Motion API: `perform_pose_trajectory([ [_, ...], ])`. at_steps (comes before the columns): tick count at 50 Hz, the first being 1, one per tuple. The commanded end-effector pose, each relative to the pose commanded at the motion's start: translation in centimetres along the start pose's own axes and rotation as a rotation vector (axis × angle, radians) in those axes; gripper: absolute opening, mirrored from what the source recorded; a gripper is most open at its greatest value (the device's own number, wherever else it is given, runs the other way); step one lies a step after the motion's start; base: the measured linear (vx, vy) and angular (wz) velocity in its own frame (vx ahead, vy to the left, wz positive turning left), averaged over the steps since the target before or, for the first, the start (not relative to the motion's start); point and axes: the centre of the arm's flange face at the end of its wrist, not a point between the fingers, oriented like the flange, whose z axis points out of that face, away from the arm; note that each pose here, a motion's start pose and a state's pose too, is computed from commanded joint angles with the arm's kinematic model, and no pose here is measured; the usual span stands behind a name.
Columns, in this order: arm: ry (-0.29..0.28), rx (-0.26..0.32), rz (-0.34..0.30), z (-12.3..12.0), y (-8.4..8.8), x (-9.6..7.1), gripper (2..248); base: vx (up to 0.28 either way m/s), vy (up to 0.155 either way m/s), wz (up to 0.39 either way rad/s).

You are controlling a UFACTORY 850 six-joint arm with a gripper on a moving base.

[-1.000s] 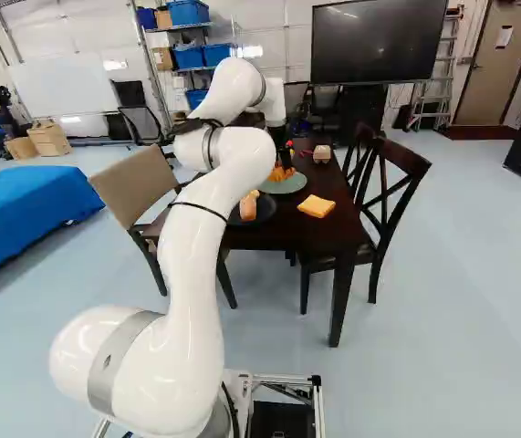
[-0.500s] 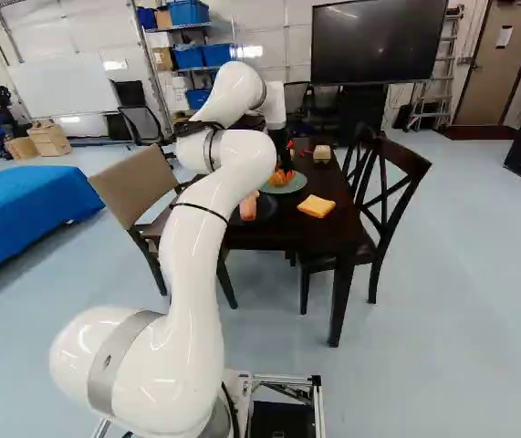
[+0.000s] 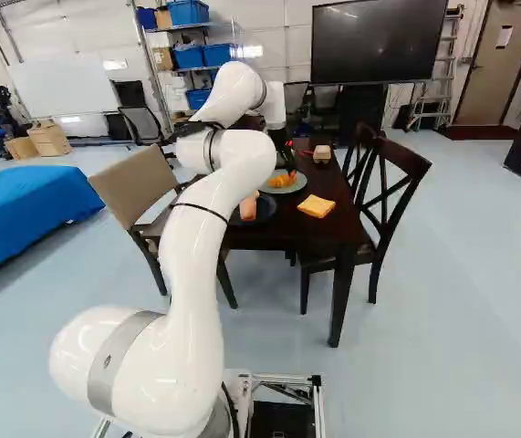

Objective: Move the croissant to the empty plate

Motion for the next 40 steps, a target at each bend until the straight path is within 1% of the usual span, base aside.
perform_pose_trajectory([
  [7,0.004,0.004,0.0,-0.6,0.0,0.0,247,0.0,0.0,0.0],
  [21,0.009,0.01,-0.001,-2.8,0.3,-0.4,247,0.0,0.0,0.0],
  [40,-0.017,-0.015,-0.009,-6.3,1.6,-2.4,247,0.0,0.0,0.0],
])
